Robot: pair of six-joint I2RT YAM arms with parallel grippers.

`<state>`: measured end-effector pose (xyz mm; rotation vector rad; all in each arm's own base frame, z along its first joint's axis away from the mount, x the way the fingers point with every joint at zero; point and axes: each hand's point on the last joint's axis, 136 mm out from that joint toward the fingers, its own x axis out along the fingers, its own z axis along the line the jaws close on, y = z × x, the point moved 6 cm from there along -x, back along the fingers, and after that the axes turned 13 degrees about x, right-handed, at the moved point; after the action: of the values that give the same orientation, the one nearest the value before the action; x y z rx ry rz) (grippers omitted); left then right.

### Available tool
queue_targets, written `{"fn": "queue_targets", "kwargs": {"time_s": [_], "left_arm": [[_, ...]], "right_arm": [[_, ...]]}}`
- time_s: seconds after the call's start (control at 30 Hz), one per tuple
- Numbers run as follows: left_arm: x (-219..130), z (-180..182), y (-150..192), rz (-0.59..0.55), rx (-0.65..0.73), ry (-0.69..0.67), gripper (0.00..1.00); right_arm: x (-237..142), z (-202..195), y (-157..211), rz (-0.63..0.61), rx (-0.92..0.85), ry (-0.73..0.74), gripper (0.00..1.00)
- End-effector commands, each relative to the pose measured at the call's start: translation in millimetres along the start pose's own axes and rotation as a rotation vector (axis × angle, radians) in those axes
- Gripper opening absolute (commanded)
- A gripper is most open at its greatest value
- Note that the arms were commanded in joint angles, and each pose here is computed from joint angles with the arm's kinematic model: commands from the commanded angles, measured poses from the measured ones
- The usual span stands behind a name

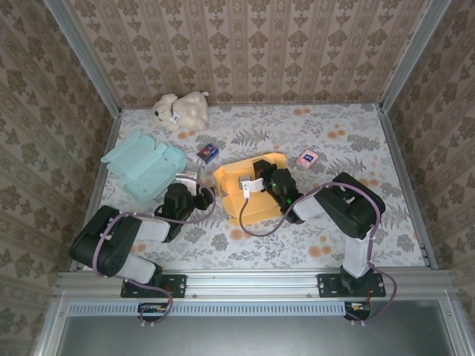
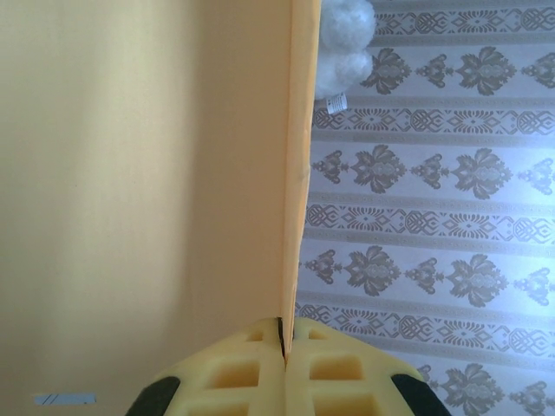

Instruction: Fold the paper box

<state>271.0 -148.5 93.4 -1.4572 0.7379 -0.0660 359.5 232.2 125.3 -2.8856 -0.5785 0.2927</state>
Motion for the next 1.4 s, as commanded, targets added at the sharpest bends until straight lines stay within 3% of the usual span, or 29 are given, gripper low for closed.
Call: {"fn": "queue_targets", "kwargs": {"time_s": [0.0,0.37,0.77,1.37], "left_arm": [[6.5,-3.9,-22.0,-0.101,0.032,0.061,0.57],[11.9,-21.2,-22.7,-0.14,0.043,0.233,0.56],[21.5,-22.1,-28.7,-0.144,0.019,0.247,0.54],[10.5,-31.5,-8.7,-0.113,0.071,0.332,0.68]], "right_arm": [[-1.1,8.4,5.5,0.01,-0.013,-0.022,0.0],[-0.1,9.5,5.8,0.015,-0.016,-0.034,0.0],[0.3,11.8,6.6,0.016,-0.013,-0.045,0.0],[1.2,12.2,7.2,0.025,-0.017,-0.054,0.0]]}}
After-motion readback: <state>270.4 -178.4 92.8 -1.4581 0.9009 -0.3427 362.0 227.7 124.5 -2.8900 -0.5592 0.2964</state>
